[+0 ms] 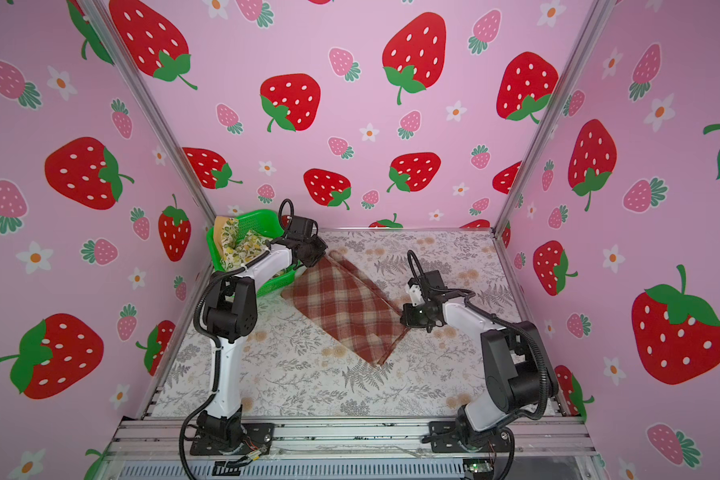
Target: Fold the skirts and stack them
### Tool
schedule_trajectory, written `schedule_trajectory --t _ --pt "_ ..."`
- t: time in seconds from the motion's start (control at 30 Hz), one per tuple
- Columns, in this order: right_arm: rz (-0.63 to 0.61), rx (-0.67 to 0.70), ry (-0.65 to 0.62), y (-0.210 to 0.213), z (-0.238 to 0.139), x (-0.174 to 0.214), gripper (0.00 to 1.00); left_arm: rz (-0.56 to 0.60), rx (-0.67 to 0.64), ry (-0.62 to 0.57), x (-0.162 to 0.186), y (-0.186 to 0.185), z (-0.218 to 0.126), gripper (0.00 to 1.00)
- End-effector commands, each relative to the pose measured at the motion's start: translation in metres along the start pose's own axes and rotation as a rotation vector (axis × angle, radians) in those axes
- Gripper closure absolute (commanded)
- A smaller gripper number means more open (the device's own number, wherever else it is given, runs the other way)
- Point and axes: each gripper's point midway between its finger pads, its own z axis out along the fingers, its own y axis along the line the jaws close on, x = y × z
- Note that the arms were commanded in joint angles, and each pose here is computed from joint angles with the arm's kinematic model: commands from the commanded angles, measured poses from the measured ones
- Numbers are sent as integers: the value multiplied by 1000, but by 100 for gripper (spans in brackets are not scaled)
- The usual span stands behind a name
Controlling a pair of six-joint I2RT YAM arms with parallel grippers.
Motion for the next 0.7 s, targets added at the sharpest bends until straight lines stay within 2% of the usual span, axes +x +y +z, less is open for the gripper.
schedule_trajectory --t 0.0,0.27,0.3,0.33,0.4,0.53,0.67 --pt "28 42 -2 -11 -2 3 84 -2 24 -3 -5 -14 1 100" --pt "57 84 -12 -24 0 4 84 3 23 22 -2 -13 20 100" --pt "61 86 -18 -25 0 3 84 6 44 50 3 -17 22 97" --pt "62 88 -21 -25 0 2 84 6 50 62 5 -18 24 91" --pt "66 95 -25 -27 0 0 84 11 68 85 7 -23 25 69" --pt "82 105 -25 -29 0 2 84 34 97 78 5 -34 12 39" --pt "99 164 -33 -43 -1 3 82 62 125 59 0 -46 -13 30"
